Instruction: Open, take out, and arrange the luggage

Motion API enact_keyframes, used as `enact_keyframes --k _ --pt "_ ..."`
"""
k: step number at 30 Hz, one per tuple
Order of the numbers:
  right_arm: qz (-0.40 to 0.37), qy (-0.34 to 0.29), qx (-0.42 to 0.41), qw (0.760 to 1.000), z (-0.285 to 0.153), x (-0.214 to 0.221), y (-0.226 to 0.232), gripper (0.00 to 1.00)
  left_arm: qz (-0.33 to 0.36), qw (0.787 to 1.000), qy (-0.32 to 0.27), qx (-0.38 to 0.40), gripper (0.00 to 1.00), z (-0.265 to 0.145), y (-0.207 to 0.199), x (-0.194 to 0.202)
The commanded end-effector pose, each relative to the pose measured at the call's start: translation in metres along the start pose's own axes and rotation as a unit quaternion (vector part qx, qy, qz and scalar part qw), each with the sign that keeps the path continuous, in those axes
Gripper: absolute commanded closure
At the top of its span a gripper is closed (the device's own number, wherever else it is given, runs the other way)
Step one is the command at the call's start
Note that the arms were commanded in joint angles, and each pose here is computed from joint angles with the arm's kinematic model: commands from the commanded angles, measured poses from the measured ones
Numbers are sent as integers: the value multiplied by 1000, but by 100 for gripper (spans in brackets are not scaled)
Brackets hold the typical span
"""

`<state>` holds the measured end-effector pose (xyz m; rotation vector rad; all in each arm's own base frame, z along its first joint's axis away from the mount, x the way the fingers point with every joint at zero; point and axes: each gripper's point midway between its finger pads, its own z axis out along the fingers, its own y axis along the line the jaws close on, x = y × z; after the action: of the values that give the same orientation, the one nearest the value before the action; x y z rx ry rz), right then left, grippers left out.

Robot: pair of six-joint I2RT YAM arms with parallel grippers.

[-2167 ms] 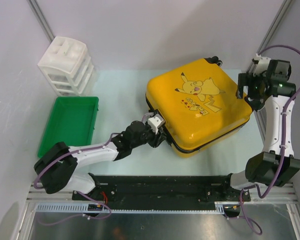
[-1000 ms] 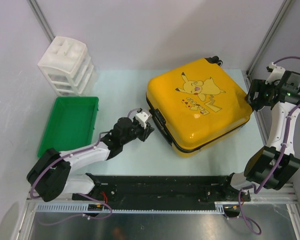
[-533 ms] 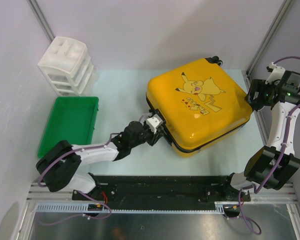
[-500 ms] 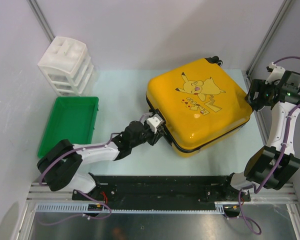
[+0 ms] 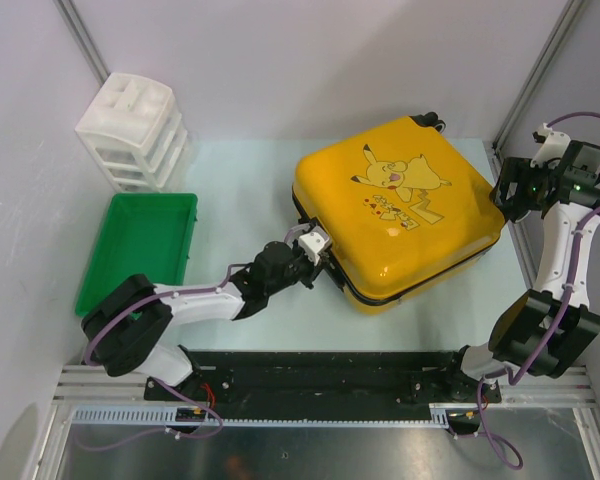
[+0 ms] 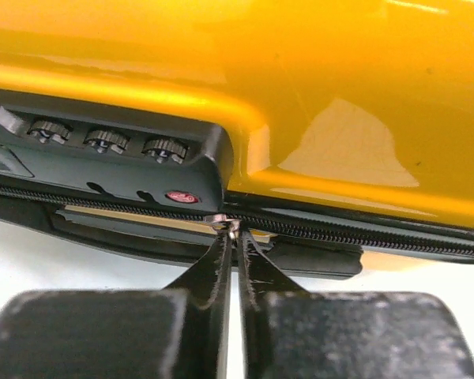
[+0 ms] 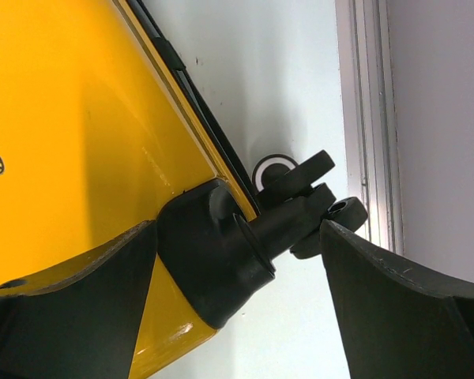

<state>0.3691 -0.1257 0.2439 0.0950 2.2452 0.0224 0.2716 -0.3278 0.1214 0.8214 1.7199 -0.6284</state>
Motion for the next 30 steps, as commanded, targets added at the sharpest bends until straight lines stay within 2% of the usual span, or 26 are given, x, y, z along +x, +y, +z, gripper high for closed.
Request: enact_keyframes --k 1,7,10,13,17,20,30 --pt "2 131 34 991 15 70 -22 13 6 997 -79 3 100 1 -1 -48" --pt "2 128 38 991 17 69 -24 15 -9 996 -79 38 100 -17 -14 -65" --pt "-4 126 42 991 17 67 -26 15 -31 997 -57 51 100 -25 -16 -68" --pt "-12 126 48 991 17 67 -29 16 -38 998 -7 47 100 -29 -6 -49" --pt "-23 133 48 990 20 70 -32 16 -19 999 36 2 100 -30 38 -23" --pt "-32 134 54 989 24 70 -36 18 7 999 42 -26 100 -27 72 -21" --pt "-53 140 62 987 37 73 -47 20 53 994 -13 -97 100 7 183 -62"
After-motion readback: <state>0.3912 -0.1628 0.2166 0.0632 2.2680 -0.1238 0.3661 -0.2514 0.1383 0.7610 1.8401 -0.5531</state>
